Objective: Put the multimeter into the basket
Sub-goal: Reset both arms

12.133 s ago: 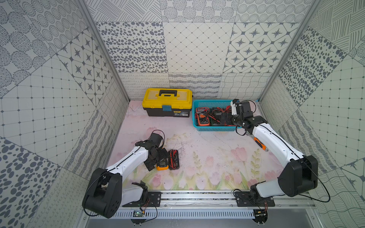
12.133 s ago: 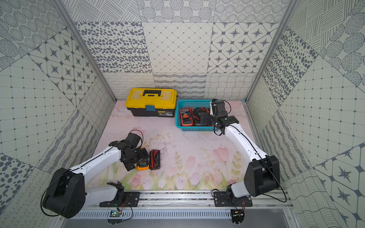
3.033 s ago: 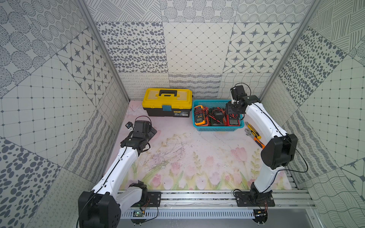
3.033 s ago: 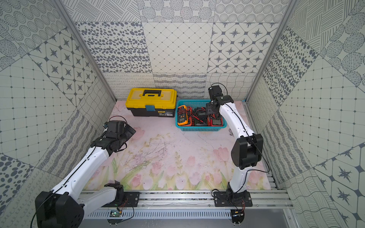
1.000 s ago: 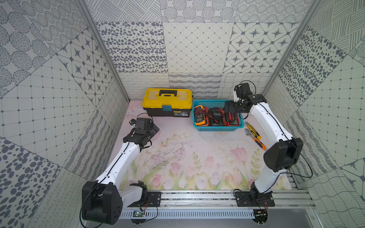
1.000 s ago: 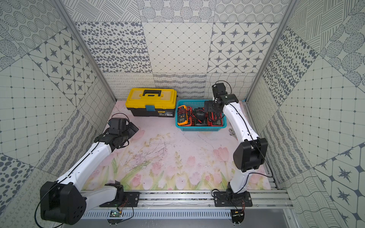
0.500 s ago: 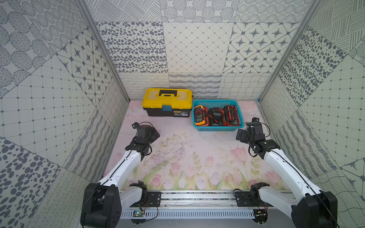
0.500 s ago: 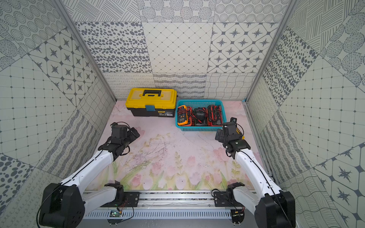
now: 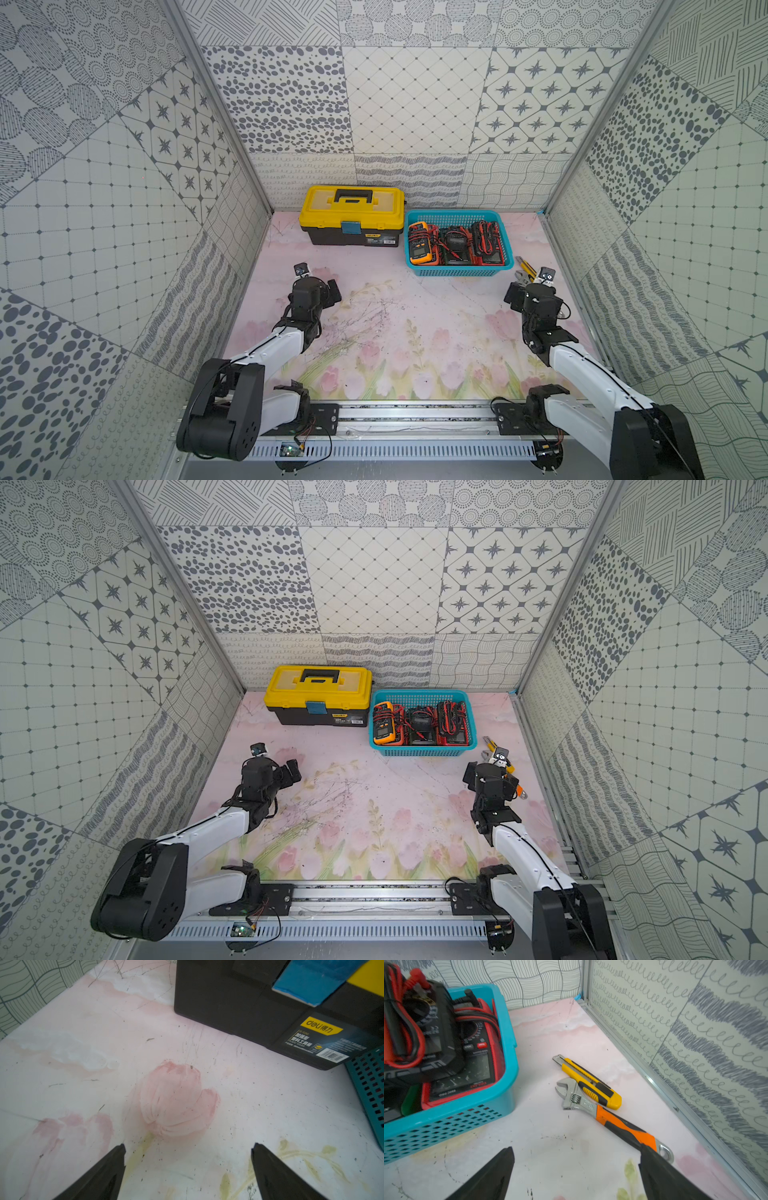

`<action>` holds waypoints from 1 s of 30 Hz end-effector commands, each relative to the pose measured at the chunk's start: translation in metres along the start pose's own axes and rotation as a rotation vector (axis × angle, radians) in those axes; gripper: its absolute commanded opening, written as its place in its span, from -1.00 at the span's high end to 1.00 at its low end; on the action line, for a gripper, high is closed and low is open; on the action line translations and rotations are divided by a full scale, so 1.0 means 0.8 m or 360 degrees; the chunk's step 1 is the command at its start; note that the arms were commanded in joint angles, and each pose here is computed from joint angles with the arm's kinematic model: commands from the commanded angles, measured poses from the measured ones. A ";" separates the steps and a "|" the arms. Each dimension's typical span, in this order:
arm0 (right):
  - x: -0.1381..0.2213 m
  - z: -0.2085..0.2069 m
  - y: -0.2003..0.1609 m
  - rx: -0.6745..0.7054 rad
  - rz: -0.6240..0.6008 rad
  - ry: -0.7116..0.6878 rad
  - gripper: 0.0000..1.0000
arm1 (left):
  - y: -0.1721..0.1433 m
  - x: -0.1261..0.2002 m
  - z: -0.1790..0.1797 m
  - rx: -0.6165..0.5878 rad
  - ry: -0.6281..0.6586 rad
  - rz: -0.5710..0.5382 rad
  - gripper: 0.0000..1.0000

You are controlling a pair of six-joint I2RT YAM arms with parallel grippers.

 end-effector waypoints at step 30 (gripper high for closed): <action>-0.079 0.063 -0.001 0.0226 -0.0385 0.0402 -0.97 | -0.016 -0.056 -0.006 -0.0384 -0.0269 -0.0111 -0.97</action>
Point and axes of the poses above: each gripper's point midway between its finger pads, its own x axis back along the fingers, its own z axis along the line the jaws close on, y = z × x, the point moved 10 cm from there along x, back along the fingers, and after that the axes turned 14 degrees about x, right-handed, at the moved point
